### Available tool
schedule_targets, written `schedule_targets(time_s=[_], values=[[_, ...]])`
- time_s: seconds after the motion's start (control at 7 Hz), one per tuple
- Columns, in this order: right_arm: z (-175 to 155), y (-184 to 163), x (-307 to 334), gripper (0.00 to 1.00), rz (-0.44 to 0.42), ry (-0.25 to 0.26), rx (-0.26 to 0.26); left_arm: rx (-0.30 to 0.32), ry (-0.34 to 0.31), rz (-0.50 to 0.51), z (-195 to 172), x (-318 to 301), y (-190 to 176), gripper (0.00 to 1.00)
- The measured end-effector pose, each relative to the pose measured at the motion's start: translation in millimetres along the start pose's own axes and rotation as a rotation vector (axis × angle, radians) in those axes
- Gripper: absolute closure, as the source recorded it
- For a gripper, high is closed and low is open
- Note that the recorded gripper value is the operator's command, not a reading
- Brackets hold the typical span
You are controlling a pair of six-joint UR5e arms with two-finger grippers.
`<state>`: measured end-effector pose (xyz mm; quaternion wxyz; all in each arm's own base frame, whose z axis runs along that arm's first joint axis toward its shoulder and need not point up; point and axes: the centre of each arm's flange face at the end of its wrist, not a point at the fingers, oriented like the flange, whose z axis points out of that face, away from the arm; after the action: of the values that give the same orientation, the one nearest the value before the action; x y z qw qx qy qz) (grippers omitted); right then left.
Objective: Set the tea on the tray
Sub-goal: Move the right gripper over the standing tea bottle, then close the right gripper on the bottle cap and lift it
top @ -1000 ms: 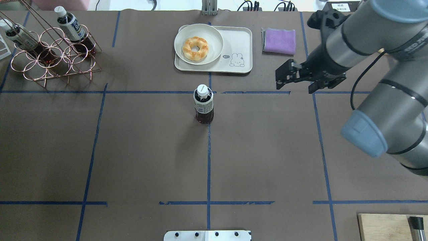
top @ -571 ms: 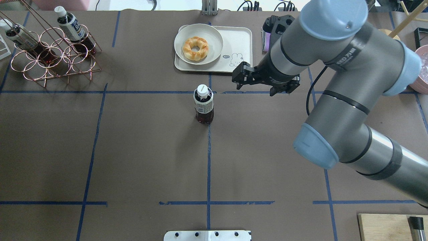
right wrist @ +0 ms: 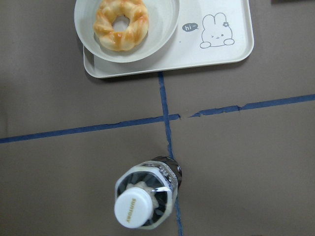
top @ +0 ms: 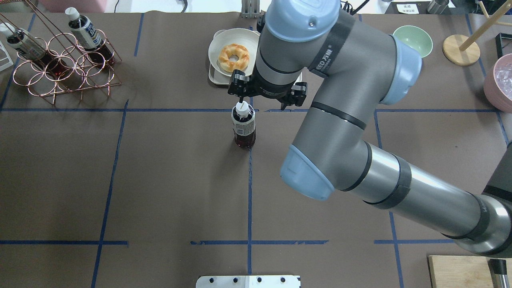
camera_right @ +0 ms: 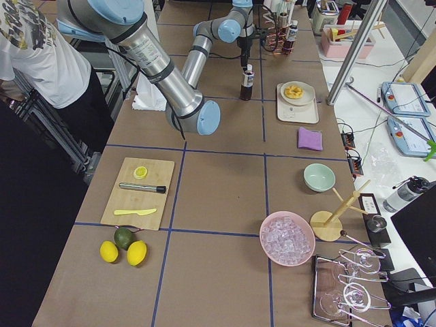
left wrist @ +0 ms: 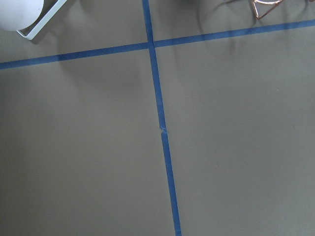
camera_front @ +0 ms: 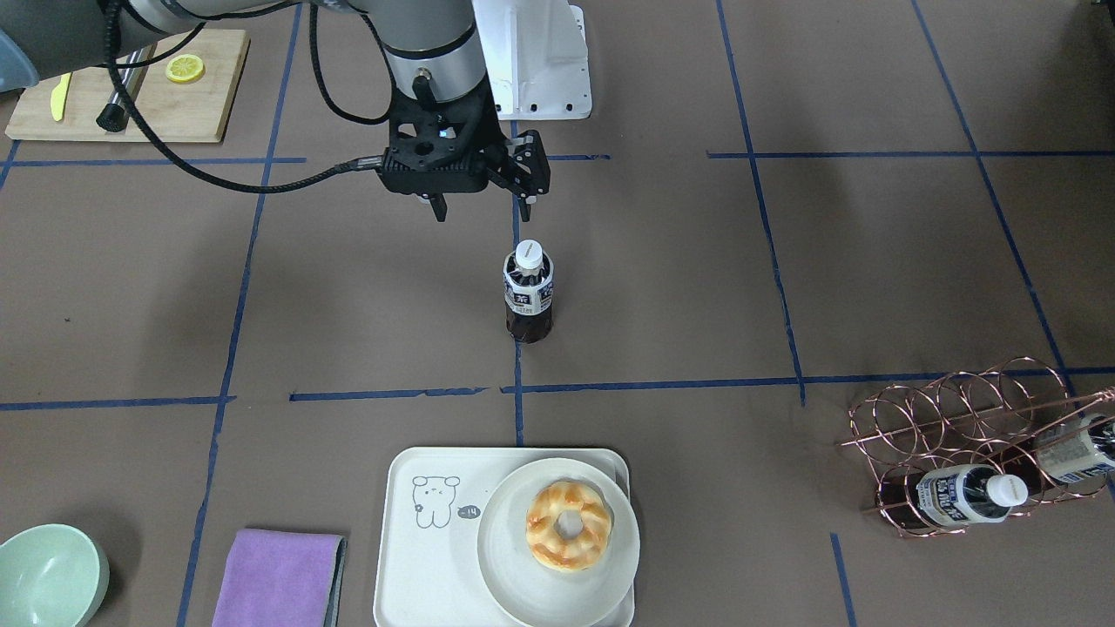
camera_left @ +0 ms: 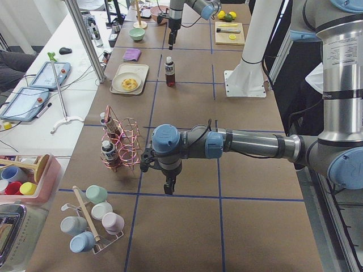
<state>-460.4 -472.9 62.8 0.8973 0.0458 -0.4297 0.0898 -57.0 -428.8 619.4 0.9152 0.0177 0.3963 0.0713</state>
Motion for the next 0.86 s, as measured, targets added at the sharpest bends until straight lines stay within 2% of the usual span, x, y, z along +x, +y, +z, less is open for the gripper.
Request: schedule_targets(time_s=[0.29,0.57,0.86], values=[[20.3,-9.7,-30.0,0.02,-0.029,0.048,-0.003,-0.001,0.0,-0.001,1.7,-1.9,-0.5,0.0],[32.1,-17.0,-43.2,0.04,-0.129,0.076,-0.014,-0.002,0.0,-0.003,3.0,-3.4,-0.6,0.0],[44.6,-18.3,-44.3,0.1,-0.18,0.098,-0.03,-0.003,0.0,-0.003,3.5,-3.9,-0.8,0.0]])
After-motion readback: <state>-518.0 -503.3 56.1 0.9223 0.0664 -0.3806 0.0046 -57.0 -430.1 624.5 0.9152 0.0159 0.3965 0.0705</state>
